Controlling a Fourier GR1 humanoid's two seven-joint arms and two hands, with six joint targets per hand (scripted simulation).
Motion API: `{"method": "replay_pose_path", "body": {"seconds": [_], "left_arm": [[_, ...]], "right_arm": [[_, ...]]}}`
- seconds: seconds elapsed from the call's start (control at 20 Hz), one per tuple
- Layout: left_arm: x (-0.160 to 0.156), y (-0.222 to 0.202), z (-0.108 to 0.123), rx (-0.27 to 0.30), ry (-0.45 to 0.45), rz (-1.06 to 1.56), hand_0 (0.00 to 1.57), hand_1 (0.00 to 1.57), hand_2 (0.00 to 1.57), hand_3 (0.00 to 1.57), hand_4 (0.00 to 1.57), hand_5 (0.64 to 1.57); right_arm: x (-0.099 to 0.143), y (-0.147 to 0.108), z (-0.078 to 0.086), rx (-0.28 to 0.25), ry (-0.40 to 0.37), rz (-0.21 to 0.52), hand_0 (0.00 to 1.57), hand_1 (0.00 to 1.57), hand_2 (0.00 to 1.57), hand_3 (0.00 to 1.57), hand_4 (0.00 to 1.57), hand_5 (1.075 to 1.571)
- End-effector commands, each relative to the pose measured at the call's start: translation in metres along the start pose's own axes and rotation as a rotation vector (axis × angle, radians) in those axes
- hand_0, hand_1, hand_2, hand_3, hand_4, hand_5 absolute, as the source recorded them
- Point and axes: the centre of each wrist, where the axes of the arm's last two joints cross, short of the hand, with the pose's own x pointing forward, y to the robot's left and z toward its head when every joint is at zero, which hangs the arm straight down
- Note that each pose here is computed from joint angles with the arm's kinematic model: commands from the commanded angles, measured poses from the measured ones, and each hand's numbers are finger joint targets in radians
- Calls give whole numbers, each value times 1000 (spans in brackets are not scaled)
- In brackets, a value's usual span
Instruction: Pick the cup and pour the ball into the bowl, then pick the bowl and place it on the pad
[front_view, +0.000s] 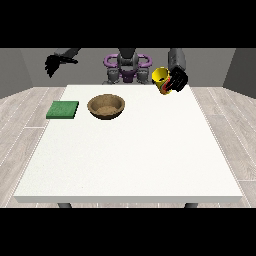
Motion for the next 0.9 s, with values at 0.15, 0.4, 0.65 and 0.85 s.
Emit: {"method": "replay_pose_path", "body": {"seconds": [0.15,0.4,0.65,0.85], "left_arm": [[41,-28,-1,-38,-28,-111,1491,1491,1571,1571,1571,1273],[91,-40,-23,-18,-46,-328,1498,1498,1571,1571,1523,1241],[116,-58,-20,-48,-171,-567,1554,1554,1571,1571,1571,1244],[147,-93,1,-128,-335,-758,1501,1501,1571,1571,1380,1400]], "right_arm": [[-12,-24,11,-15,21,-38,0,0,0,0,0,1569],[-15,-26,11,1,44,-19,0,0,0,0,0,1570],[-21,-33,18,-3,81,-45,0,0,0,0,0,1571],[-21,-39,19,-19,116,-32,0,0,0,0,0,1571]]}}
